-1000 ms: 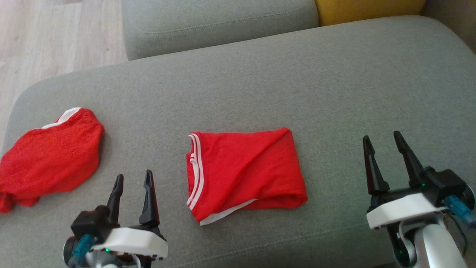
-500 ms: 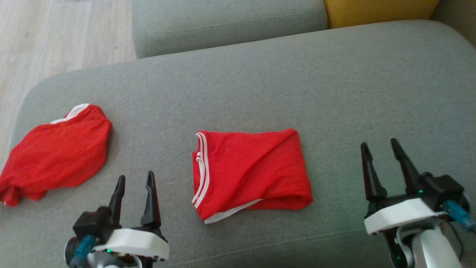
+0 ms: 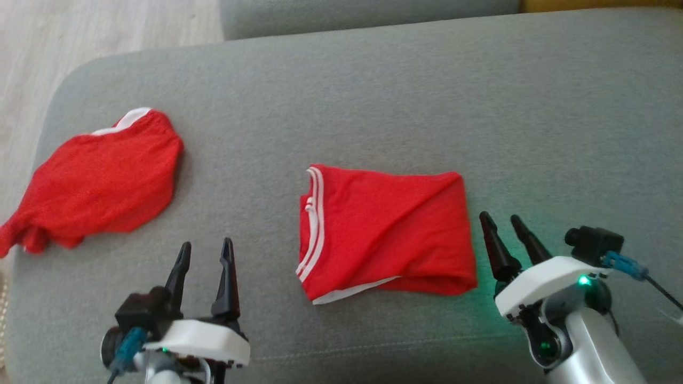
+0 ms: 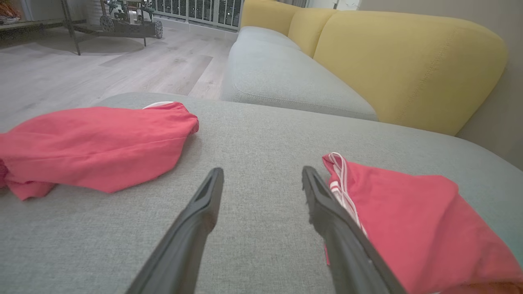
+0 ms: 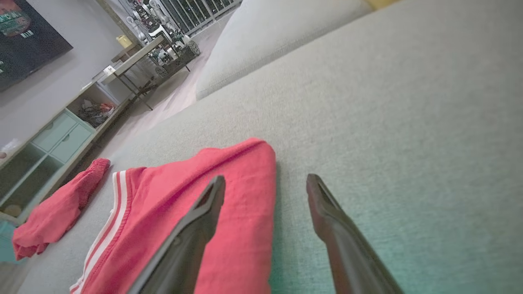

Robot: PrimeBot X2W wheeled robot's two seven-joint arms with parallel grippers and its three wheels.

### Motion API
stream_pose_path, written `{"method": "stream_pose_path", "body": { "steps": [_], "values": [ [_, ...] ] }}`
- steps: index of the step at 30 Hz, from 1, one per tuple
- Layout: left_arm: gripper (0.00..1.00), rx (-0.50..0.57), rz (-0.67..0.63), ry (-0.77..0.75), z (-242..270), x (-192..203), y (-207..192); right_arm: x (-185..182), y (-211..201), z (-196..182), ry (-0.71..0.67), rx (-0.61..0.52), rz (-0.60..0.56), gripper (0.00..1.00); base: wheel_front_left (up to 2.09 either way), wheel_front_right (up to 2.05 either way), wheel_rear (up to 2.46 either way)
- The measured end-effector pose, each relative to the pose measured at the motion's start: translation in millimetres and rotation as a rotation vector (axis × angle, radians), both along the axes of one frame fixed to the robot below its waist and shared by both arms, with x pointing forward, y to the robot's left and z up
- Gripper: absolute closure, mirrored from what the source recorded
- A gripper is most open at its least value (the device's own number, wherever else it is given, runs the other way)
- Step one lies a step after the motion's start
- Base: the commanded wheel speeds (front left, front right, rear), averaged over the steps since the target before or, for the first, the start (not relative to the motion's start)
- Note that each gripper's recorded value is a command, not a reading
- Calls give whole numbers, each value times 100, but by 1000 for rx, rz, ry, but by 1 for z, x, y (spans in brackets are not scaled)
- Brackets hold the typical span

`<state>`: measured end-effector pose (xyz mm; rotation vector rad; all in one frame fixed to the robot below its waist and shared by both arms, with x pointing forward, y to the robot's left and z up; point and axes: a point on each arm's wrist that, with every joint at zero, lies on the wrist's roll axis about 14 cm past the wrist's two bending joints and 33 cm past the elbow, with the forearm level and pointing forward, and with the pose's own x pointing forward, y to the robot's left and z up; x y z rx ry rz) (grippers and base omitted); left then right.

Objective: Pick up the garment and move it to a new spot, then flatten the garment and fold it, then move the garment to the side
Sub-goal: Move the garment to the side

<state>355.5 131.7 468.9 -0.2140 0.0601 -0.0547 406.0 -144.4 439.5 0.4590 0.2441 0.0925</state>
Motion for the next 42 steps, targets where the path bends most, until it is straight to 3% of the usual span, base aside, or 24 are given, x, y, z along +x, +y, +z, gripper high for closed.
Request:
{"method": "stream_pose_path", "body": {
  "steps": [10,15,17,28,35,42],
  "values": [
    [0,15,46,19,-6,1,17,14,41,-39,161,108,82,0,0,0,0],
    [0,17,52,23,-8,2,19,15,53,-51,204,82,123,0,0,0,0],
    [0,19,51,18,-6,4,19,17,55,-52,204,71,133,100,0,0,0],
    [0,18,9,10,-5,10,6,28,39,-40,95,-221,197,100,0,0,0],
    [0,32,-59,-11,-1,22,-14,42,-8,-23,49,-424,178,100,0,0,0],
    [0,59,-206,-58,4,50,-52,57,-61,-5,47,-591,137,100,0,0,0]
  ]
}}
